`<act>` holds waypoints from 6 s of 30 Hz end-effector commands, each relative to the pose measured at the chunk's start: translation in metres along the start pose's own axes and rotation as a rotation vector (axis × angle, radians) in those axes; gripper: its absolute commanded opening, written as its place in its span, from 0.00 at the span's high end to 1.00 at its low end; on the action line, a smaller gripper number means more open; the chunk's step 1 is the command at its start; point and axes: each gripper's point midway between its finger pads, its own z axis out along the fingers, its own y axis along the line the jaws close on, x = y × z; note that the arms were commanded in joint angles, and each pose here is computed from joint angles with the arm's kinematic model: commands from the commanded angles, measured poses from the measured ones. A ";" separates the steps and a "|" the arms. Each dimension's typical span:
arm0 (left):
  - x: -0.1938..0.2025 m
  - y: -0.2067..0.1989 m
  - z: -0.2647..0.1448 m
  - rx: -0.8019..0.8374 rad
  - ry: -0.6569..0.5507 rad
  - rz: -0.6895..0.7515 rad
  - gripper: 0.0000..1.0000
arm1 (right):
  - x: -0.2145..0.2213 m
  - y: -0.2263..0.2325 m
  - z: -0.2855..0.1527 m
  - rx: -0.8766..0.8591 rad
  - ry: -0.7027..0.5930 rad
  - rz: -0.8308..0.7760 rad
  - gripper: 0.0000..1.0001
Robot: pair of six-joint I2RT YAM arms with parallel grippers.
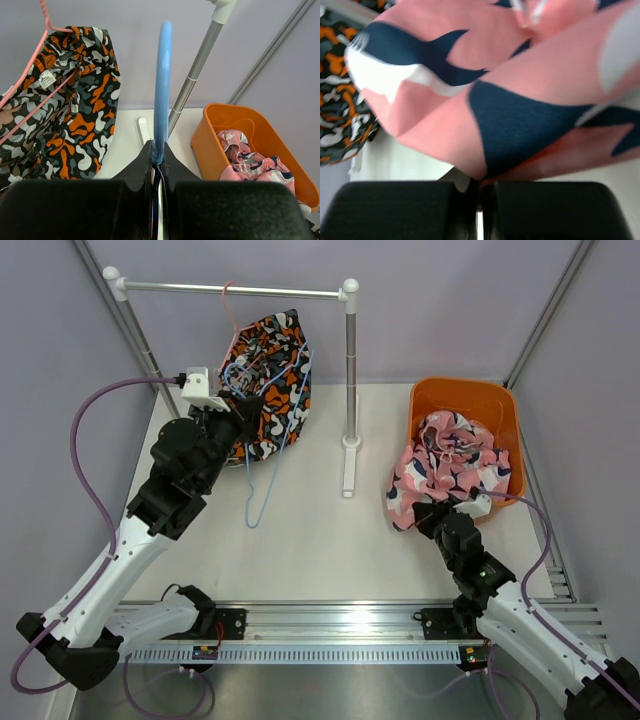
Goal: Remove the shorts from the hanger
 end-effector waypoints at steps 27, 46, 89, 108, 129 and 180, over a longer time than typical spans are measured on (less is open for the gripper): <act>-0.015 -0.020 0.023 0.050 0.081 0.095 1.00 | -0.208 0.126 0.037 0.291 -0.259 -0.179 1.00; -0.019 -0.021 0.062 -0.004 0.131 0.192 1.00 | -0.161 0.079 0.099 0.347 -0.038 -0.197 0.32; -0.058 -0.001 0.198 -0.150 -0.113 0.324 1.00 | -0.173 0.116 0.039 0.090 -0.072 -0.233 0.21; -0.052 0.008 0.214 -0.065 -0.079 0.263 1.00 | -0.175 0.122 0.030 0.052 -0.083 -0.230 0.21; -0.003 0.015 0.239 -0.055 0.024 0.248 1.00 | -0.169 0.117 0.037 0.062 -0.065 -0.232 0.22; -0.070 0.080 0.086 -0.376 -0.201 0.194 0.55 | -0.158 0.111 0.047 0.067 -0.035 -0.245 0.22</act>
